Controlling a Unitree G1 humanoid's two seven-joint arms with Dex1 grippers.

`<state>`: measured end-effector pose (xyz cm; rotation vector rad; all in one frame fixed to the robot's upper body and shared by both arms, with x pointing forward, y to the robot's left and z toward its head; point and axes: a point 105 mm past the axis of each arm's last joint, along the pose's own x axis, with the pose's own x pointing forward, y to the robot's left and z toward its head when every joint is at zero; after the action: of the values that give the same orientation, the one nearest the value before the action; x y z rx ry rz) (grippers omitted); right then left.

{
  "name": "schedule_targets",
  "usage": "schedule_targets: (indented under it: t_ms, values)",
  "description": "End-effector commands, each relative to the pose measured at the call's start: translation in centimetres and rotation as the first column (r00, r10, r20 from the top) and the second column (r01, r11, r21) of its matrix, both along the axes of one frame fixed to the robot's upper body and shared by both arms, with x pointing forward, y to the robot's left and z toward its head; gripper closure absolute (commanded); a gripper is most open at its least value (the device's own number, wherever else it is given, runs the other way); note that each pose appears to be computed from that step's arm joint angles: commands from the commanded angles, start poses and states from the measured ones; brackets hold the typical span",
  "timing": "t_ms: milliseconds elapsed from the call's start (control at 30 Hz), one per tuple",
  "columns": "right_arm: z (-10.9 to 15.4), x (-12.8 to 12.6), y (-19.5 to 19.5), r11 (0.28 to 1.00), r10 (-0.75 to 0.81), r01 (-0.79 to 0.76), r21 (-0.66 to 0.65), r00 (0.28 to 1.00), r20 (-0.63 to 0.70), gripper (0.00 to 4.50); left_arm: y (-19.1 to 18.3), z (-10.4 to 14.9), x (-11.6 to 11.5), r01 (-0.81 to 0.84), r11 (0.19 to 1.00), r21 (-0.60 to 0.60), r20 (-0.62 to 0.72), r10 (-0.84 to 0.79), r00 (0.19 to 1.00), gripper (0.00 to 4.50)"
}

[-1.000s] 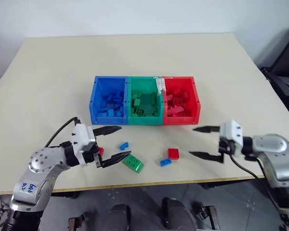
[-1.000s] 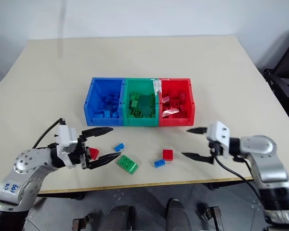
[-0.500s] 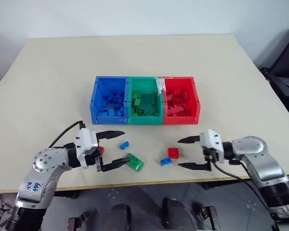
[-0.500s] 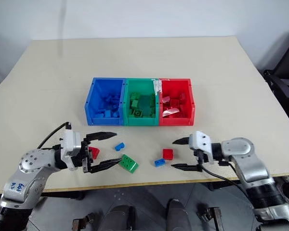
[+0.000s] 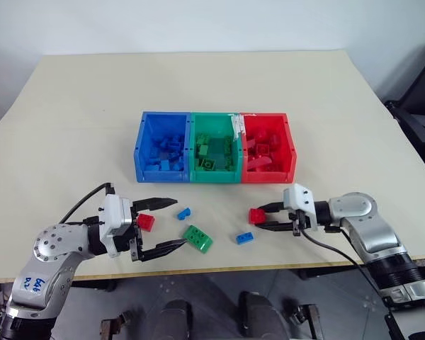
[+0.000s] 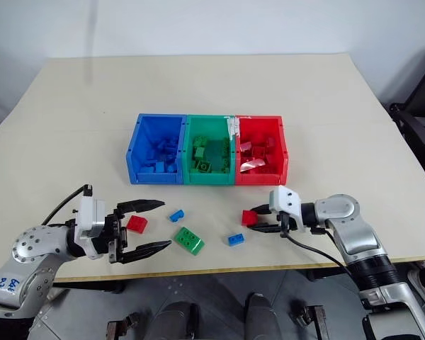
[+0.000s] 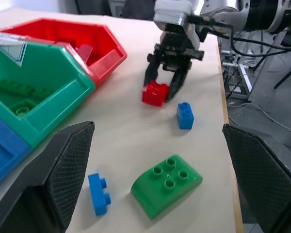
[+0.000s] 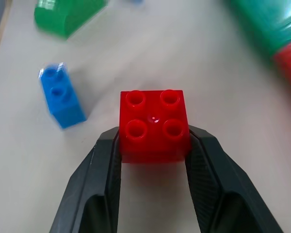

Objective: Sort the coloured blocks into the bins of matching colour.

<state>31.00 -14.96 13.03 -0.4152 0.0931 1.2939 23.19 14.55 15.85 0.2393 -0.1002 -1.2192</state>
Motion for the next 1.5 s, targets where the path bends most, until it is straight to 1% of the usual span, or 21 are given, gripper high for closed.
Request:
schedule_targets:
  t_ms: [33, 100, 167, 267, 333, 400, 467, 533, 567, 667, 733, 800, 833, 867, 900, 967, 1067, 1200, 1300, 1367, 1500]
  values:
    - [5.9, 1.5, 0.0, 0.981, -0.084, 0.066, 0.184, 0.993, 0.088, 3.04, 0.9, 1.3, 0.2, -0.072, 0.996, -0.044, 0.056, 0.074, 0.996, 0.0]
    - [8.4, 3.4, 0.1, 0.953, -0.184, 0.148, 0.266, 0.976, 0.115, 3.04, 2.3, 1.6, 0.9, -0.166, 0.984, -0.073, 0.073, 0.171, 0.983, 0.0]
    - [9.8, 5.3, 0.1, 0.926, -0.275, 0.22, 0.306, 0.95, 0.148, 3.04, 3.6, 1.7, 1.3, -0.243, 0.966, -0.085, 0.082, 0.25, 0.965, 0.0]
    - [10.5, 8.6, -0.1, 0.883, -0.416, 0.354, 0.309, 0.894, 0.164, 3.04, 6.0, 1.1, 0.9, -0.342, 0.938, -0.059, 0.077, 0.346, 0.935, 0.0]
    - [10.6, 9.7, -0.1, 0.868, -0.454, 0.387, 0.311, 0.872, 0.182, 2.29, 7.0, 0.8, 0.6, -0.376, 0.925, -0.045, 0.071, 0.379, 0.923, 0.0]
    - [10.6, 10.0, 0.0, 0.872, -0.45, 0.381, 0.308, 0.871, 0.196, 1.68, 7.8, 0.7, 0.2, -0.397, 0.917, -0.033, 0.068, 0.398, 0.915, 0.0]
    - [10.6, 10.1, 0.0, 0.873, -0.446, 0.375, 0.311, 0.872, 0.203, 0.92, 8.1, 0.8, 0.0, -0.4, 0.916, -0.03, 0.065, 0.402, 0.914, 0.0]
    - [10.4, 9.4, -0.1, 0.891, -0.414, 0.341, 0.301, 0.881, 0.227, 0.24, 8.0, 0.8, -0.1, -0.392, 0.92, -0.028, 0.057, 0.393, 0.918, 0.0]
    - [10.4, 9.2, -0.2, 0.897, -0.399, 0.326, 0.297, 0.886, 0.234, 0.04, 8.0, 0.8, -0.1, -0.387, 0.922, -0.028, 0.053, 0.388, 0.92, 0.0]
    - [10.3, 5.9, -1.1, 0.933, -0.263, 0.186, 0.309, 0.937, 0.229, 0.04, 6.1, 0.7, 0.2, -0.31, 0.95, -0.023, 0.032, 0.311, 0.95, 0.0]
    - [9.2, 3.5, -2.0, 0.96, -0.167, 0.113, 0.258, 0.966, 0.198, 0.04, 4.7, 0.6, 0.4, -0.25, 0.968, -0.01, 0.041, 0.25, 0.967, 0.0]
    - [7.2, 1.6, -3.3, 0.988, -0.102, 0.077, 0.132, 0.976, 0.193, 0.04, 3.2, 0.6, 0.6, -0.184, 0.983, -0.003, 0.048, 0.184, 0.982, 0.0]
    - [5.9, 0.8, -4.1, 0.997, -0.075, 0.069, 0.039, 0.979, 0.188, 0.04, 2.6, 0.6, 0.7, -0.153, 0.988, -0.002, 0.045, 0.153, 0.987, 0.0]
    - [4.3, -0.3, -4.9, 0.995, -0.007, 0.026, -0.093, 0.98, 0.197, 0.04, 1.8, 0.2, 0.3, -0.093, 0.996, 0.011, 0.016, 0.093, 0.996, 0.0]
    - [3.2, -1.2, -5.7, 0.988, 0.026, 0.0, -0.156, 0.986, 0.163, 0.04, 1.0, -0.1, 0.0, -0.036, 0.999, 0.037, 0.006, 0.036, 0.999, 0.0]
    - [2.8, -1.8, -6.2, 0.989, 0.016, 0.002, -0.146, 0.993, 0.12, 0.04, -0.2, -0.4, -0.3, 0.034, 0.998, 0.046, -0.005, -0.034, 0.999, 0.0]
    - [2.1, -2.9, -5.8, 0.988, 0.059, -0.048, -0.147, 0.996, 0.068, 0.04, -1.2, -0.5, -0.2, 0.079, 0.996, 0.038, 0.005, -0.079, 0.997, 0.0]
    - [0.8, -4.5, -3.0, 0.975, 0.176, -0.173, -0.14, 0.984, 0.009, 0.04, -2.0, -0.4, -0.1, 0.115, 0.993, 0.027, 0.023, -0.115, 0.993, 0.0]
    - [-0.9, -5.0, -0.7, 0.946, 0.24, -0.244, -0.215, 0.97, -0.044, 0.04, -1.5, -0.9, -0.2, 0.095, 0.994, 0.048, 0.017, -0.096, 0.995, 0.0]
    - [-1.4, -5.0, 0.8, 0.944, 0.247, -0.258, -0.204, 0.966, -0.081, 0.04, -0.8, -1.0, -0.3, 0.064, 0.997, 0.051, 0.009, -0.064, 0.998, 0.0]
    - [-1.9, -5.0, 3.4, 0.932, 0.295, -0.309, -0.189, 0.95, -0.101, 0.04, 0.8, -1.5, -0.9, 0.003, 0.997, 0.077, -0.009, -0.003, 1.0, 0.0]
